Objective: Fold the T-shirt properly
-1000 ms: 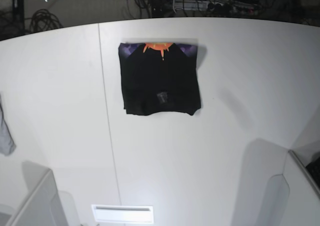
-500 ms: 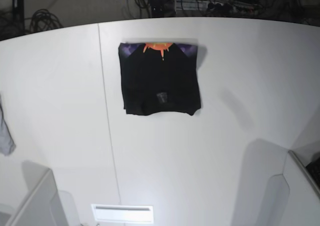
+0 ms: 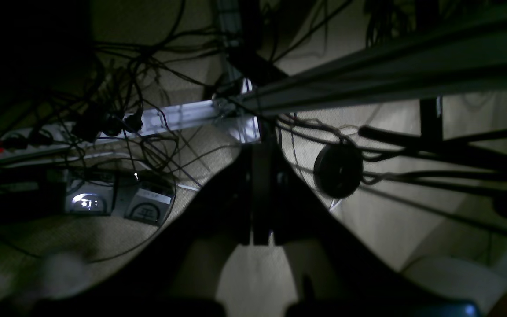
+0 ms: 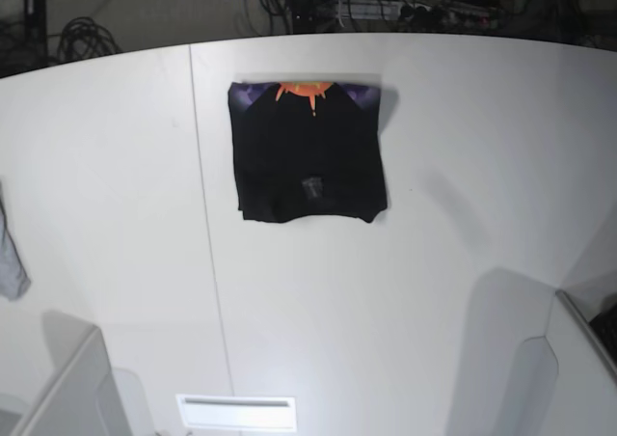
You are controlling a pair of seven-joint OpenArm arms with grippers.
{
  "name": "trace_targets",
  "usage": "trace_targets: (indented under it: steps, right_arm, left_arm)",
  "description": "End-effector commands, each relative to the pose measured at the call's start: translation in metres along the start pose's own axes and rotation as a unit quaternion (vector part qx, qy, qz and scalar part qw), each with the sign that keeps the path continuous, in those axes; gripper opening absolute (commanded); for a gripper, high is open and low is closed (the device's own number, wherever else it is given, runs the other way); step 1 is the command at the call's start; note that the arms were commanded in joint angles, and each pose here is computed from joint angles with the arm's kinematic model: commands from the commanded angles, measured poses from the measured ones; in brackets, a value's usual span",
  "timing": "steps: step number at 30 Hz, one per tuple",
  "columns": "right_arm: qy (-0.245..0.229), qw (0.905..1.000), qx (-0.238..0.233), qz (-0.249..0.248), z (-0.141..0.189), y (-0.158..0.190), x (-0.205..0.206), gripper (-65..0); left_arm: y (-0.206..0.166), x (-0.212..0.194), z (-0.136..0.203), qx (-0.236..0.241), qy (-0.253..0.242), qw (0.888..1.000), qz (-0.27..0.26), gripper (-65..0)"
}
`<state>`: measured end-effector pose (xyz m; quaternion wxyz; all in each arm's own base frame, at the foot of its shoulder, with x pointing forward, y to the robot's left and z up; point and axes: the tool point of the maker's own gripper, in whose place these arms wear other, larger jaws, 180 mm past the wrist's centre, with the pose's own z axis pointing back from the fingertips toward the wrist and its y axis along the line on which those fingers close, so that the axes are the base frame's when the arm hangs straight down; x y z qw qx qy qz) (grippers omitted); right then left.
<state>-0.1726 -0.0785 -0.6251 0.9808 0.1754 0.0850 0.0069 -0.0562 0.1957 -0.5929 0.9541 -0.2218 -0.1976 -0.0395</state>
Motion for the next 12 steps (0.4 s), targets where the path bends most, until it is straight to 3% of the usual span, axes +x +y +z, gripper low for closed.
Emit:
trace_targets:
  steps: [1, 5, 8, 12]
  right_arm:
    - [-0.002, 0.9999, -0.001, -0.014, -0.001, -0.004, -0.004, -65.0]
    - [-0.073, 0.9967, -0.007, -0.034, 0.0, -0.009, 0.016, -65.0]
    - [-0.086, 0.9958, -0.008, -0.031, 0.001, -0.011, 0.022, -65.0]
    - [-0.094, 0.9951, -0.008, -0.029, 0.001, -0.011, 0.029, -65.0]
  left_arm:
    - [0.002, -0.01, 0.003, -0.005, 0.032, 0.999, -0.006, -65.0]
    - [-0.004, -0.023, -0.01, -0.025, 0.112, 0.993, -0.031, -65.0]
    - [-0.005, -0.016, -0.016, -0.025, 0.105, 0.994, -0.035, -65.0]
    - [0.01, -0.011, -0.019, 0.013, 0.099, 0.993, -0.063, -65.0]
